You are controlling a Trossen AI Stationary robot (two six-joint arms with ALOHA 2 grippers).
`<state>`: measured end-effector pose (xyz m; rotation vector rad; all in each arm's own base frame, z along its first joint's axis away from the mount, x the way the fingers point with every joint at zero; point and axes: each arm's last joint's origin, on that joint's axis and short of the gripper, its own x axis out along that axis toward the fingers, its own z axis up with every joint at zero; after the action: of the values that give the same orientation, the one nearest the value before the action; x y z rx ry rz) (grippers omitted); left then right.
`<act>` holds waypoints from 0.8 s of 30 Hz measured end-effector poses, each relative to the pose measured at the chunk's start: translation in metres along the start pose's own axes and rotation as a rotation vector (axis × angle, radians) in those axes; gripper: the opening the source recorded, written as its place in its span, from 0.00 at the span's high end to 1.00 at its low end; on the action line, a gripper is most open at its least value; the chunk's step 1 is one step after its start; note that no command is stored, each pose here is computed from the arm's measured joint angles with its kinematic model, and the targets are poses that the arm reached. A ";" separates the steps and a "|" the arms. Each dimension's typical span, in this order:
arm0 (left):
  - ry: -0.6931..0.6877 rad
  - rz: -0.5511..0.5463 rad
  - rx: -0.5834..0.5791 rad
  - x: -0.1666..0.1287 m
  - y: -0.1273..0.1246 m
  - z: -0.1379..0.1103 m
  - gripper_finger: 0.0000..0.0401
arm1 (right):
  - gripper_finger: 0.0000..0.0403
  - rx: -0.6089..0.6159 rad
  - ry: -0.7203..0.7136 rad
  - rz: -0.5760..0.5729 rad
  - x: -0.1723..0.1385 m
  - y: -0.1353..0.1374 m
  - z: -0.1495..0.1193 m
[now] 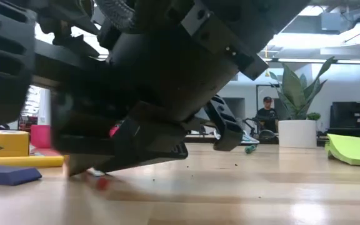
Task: Pack school essentials
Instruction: Put the orange pencil into the red supply box
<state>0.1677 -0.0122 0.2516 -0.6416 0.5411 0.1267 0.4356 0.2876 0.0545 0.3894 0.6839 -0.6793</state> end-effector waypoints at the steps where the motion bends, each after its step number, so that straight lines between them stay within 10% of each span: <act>1: 0.001 0.001 -0.003 0.000 0.000 0.000 0.47 | 0.83 -0.002 -0.001 -0.004 0.000 0.000 0.000; 5: 0.000 0.000 -0.010 0.000 0.000 0.000 0.47 | 0.96 0.011 -0.005 -0.004 -0.001 0.001 0.002; 24: -0.092 -0.068 -0.046 -0.001 -0.007 0.009 0.47 | 0.99 0.167 -0.060 -0.205 -0.065 -0.033 0.088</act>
<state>0.1728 -0.0124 0.2614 -0.6945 0.4282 0.1042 0.4151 0.2455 0.1581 0.4546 0.6167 -0.9430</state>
